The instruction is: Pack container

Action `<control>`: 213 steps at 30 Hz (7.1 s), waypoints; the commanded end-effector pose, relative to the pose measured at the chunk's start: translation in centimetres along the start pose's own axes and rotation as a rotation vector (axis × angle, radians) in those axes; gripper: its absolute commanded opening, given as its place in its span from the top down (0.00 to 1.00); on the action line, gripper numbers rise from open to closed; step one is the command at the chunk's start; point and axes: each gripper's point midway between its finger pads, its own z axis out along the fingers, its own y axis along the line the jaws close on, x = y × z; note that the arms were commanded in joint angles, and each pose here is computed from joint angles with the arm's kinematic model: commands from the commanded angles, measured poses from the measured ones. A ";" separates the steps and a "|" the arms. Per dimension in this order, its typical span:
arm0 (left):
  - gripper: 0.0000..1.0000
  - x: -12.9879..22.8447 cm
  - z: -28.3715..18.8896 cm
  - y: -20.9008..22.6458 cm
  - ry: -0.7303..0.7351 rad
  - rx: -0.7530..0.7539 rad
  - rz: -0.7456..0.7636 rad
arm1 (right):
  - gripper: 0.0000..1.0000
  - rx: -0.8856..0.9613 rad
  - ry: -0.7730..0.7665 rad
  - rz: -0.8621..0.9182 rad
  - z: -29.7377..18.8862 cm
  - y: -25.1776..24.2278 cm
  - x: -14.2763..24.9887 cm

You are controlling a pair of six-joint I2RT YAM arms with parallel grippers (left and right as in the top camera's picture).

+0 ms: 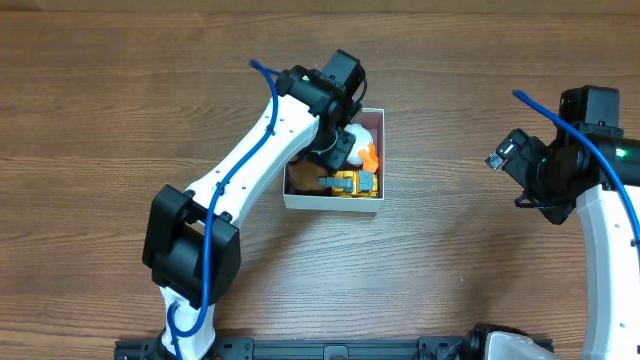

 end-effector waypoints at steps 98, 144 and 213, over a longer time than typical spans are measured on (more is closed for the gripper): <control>0.00 14.6 -30.7 13.7 -0.591 -0.308 -0.550 | 0.00 -0.589 -0.839 -0.670 3.5 1.0 9.7; 0.00 13.5 -31.4 17.8 -0.984 -0.369 -0.643 | 0.00 -0.597 -0.859 -0.668 4.2 1.3 9.5; 0.00 20.8 -6.2 17.4 -1.293 -0.361 -0.645 | 0.00 -0.597 -0.858 -0.668 4.3 1.3 9.5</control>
